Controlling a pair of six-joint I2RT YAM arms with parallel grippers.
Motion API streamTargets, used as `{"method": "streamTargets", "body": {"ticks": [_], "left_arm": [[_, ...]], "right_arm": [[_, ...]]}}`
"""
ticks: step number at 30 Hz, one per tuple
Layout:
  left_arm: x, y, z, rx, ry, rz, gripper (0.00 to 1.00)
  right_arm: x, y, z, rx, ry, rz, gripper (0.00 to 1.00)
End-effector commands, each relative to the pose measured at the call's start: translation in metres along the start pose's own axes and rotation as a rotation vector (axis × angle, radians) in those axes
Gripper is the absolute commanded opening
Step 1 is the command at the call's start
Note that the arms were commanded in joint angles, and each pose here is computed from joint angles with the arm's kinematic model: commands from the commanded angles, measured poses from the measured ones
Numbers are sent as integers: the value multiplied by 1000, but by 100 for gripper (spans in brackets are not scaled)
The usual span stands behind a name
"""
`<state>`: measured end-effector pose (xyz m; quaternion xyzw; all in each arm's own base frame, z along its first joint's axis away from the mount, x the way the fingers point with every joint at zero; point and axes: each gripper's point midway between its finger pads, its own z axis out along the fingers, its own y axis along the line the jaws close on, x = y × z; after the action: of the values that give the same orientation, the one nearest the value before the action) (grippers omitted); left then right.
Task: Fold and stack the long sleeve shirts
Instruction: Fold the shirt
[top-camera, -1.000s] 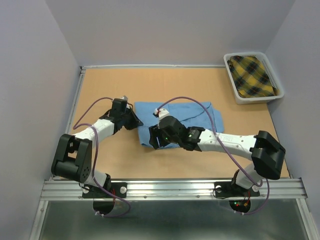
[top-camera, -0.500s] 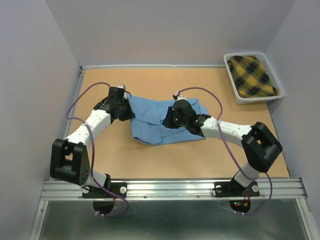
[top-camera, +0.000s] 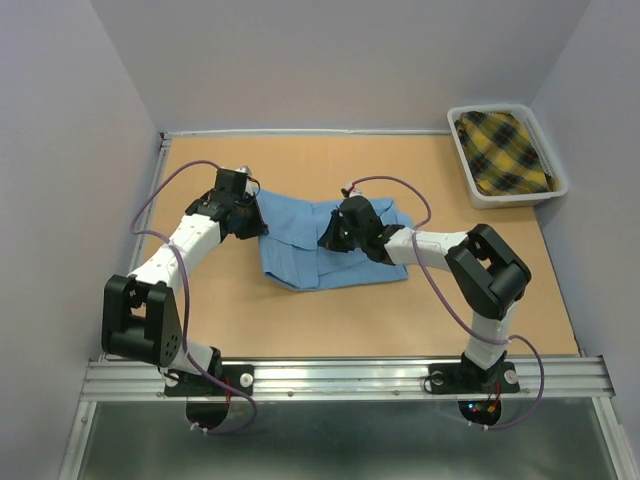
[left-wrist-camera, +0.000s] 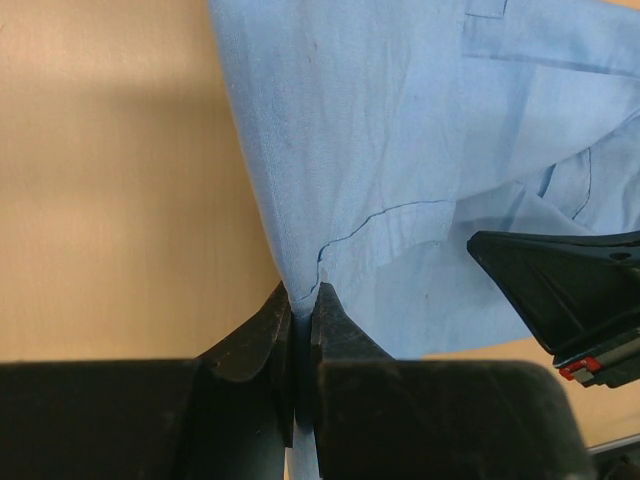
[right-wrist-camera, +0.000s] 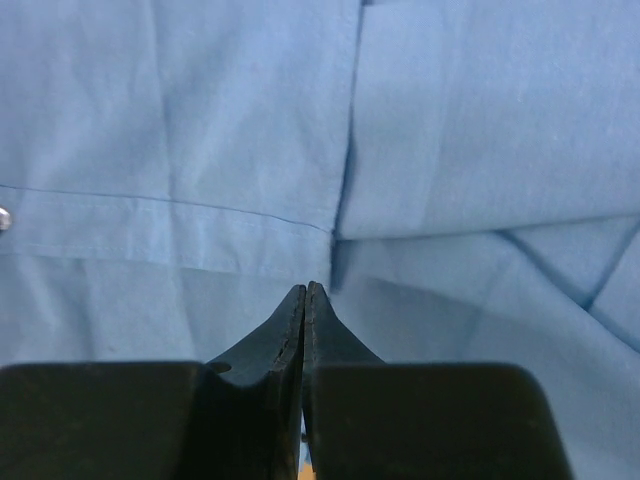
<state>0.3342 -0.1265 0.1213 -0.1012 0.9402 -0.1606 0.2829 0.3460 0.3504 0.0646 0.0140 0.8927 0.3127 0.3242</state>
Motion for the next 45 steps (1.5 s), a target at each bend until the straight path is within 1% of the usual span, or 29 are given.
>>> {"method": "streamTargets", "body": {"ticks": [1,6,11,15,17,25,29,36,41,45], "left_arm": [[-18,-11,-9,32,-35,25,0],[-18,-11,-10,36,-34,24,0],[-20,-12,-12,35,-35,26,0],[-23,-13,-16,39,-44,32,0],[-23,-13,-18,36,-42,33,0],[-39,-24,-39,62,-80,45,0],[-40,-22,-41,53,-73,46,0],[-39,-24,-40,66,-71,41,0],[-40,-22,-38,53,-70,49,0],[-40,-23,-37,56,-66,49,0]], "right_arm": [[-40,42,1,-129,-103,14,2],[-35,41,10,-136,-85,26,2],[-23,26,19,-118,-94,66,2],[-10,17,28,-106,-62,68,2],[-7,19,30,-131,-50,71,2],[10,14,34,-148,-15,101,2],[10,9,31,-130,-27,91,1],[8,17,33,-163,-13,88,1],[-11,24,20,-157,-80,65,2],[-25,33,14,-159,-105,35,2]]}}
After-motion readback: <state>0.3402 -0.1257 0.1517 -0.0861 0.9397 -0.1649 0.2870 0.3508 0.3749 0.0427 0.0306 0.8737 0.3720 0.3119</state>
